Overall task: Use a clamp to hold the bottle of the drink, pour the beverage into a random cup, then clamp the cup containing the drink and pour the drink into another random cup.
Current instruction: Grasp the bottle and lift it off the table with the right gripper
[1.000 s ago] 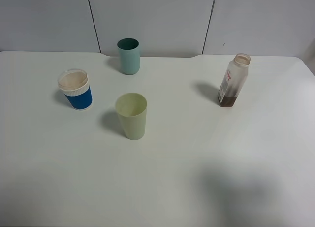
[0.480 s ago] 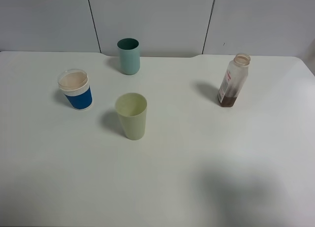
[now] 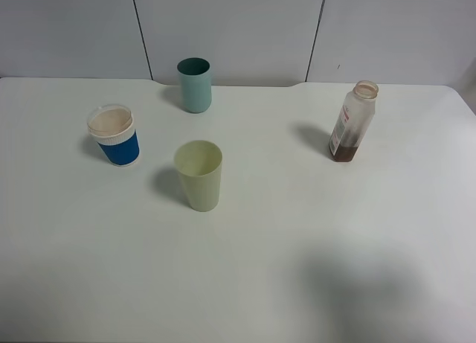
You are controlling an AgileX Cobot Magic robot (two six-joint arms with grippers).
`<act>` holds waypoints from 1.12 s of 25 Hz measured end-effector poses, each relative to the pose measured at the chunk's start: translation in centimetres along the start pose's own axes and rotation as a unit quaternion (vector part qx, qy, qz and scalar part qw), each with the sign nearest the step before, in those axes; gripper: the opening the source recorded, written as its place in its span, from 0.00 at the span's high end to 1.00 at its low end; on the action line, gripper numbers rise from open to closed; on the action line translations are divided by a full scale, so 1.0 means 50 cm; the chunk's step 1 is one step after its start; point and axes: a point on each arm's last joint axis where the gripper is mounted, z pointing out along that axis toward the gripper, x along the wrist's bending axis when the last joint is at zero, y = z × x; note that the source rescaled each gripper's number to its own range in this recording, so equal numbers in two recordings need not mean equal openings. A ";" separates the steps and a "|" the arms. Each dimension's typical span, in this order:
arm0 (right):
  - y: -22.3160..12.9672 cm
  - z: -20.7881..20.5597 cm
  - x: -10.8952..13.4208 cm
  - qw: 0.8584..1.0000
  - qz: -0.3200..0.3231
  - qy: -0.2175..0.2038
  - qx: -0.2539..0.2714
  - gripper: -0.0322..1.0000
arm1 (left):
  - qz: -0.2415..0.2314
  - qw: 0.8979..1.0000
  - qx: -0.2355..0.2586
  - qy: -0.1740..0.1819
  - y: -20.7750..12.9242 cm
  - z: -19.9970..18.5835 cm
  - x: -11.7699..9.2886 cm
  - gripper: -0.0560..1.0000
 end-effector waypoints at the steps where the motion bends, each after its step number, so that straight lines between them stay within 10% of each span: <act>1: 0.000 0.000 0.000 1.000 0.000 0.000 0.000 0.00 | 0.000 1.000 0.000 0.000 0.000 0.000 0.000 0.11; 28: 0.000 0.000 0.000 1.000 -0.008 0.016 0.000 0.00 | 0.000 1.000 0.000 0.000 0.000 0.000 0.000 0.11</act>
